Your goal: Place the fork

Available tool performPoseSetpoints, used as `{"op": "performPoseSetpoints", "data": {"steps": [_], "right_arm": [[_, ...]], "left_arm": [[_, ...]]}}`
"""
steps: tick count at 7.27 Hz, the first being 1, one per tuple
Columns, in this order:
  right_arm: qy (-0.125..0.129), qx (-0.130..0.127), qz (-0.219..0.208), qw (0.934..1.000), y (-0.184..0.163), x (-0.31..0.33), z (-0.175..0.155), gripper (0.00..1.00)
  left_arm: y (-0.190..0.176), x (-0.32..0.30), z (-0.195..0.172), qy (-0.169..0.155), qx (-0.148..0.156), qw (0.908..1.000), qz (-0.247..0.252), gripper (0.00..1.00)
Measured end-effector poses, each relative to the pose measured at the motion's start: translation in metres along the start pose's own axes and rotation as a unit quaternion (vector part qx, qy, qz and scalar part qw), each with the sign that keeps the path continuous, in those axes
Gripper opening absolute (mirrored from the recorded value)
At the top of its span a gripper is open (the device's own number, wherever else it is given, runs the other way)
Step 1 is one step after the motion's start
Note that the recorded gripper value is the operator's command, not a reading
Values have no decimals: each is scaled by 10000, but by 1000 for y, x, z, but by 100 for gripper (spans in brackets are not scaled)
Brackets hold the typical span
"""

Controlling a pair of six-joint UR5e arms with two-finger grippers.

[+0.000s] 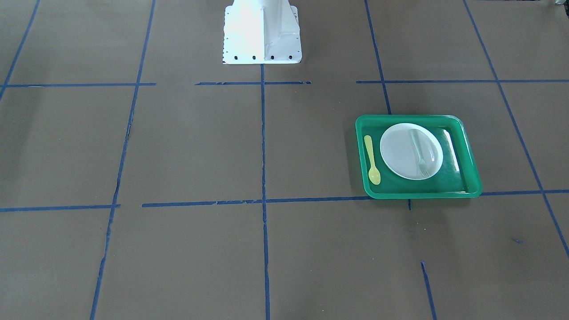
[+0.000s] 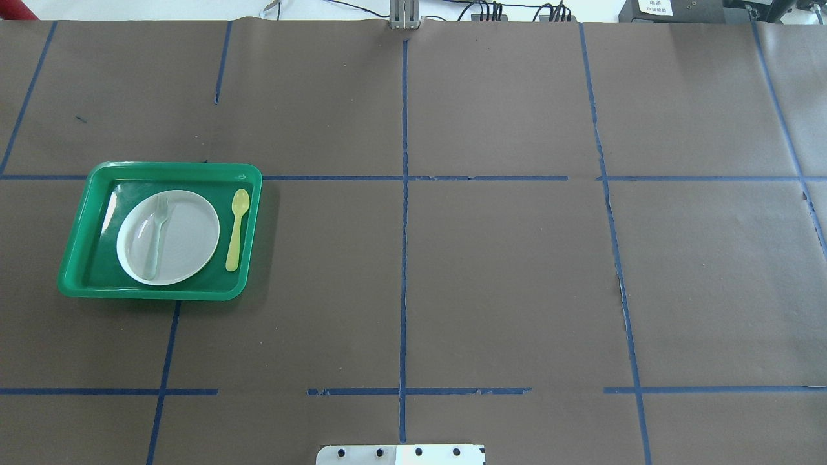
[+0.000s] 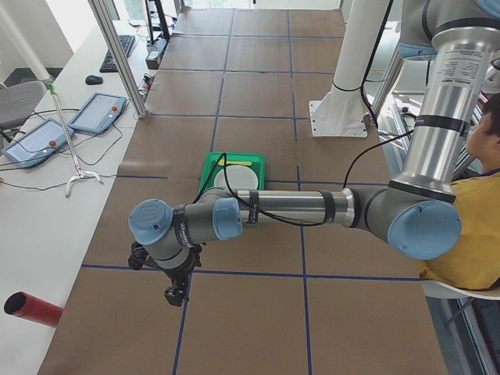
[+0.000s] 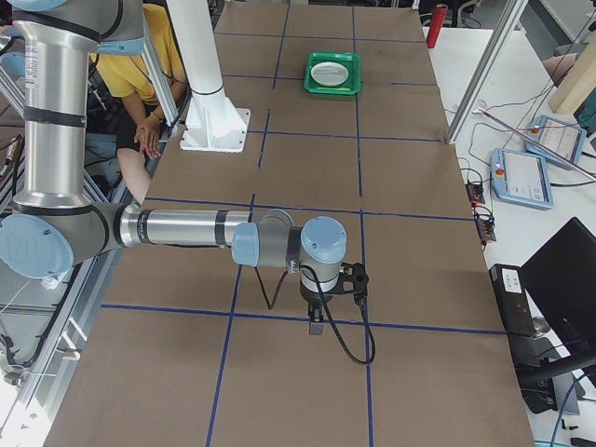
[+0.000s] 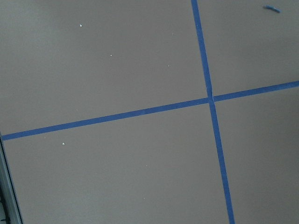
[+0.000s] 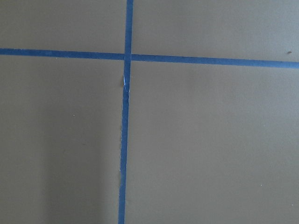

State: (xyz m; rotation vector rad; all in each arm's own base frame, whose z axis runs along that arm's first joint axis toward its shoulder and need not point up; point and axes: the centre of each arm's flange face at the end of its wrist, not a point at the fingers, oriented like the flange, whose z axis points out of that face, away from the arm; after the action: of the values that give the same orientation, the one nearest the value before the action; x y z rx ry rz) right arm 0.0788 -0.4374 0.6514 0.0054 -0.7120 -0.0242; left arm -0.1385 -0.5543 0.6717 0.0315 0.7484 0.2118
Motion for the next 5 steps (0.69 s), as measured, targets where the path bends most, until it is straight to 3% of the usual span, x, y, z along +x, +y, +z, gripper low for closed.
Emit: {"op": "performPoseSetpoints", "data": {"steps": [4, 5], "right_arm": [[0, 0, 2, 10000, 0, 0, 0, 100], [0, 0, 1, 10000, 0, 0, 0, 100]], "left_arm": [[-2, 14, -15, -17, 80, 9999, 69, 100], [-5, 21, -19, -90, 264, 9995, 172, 100]]}}
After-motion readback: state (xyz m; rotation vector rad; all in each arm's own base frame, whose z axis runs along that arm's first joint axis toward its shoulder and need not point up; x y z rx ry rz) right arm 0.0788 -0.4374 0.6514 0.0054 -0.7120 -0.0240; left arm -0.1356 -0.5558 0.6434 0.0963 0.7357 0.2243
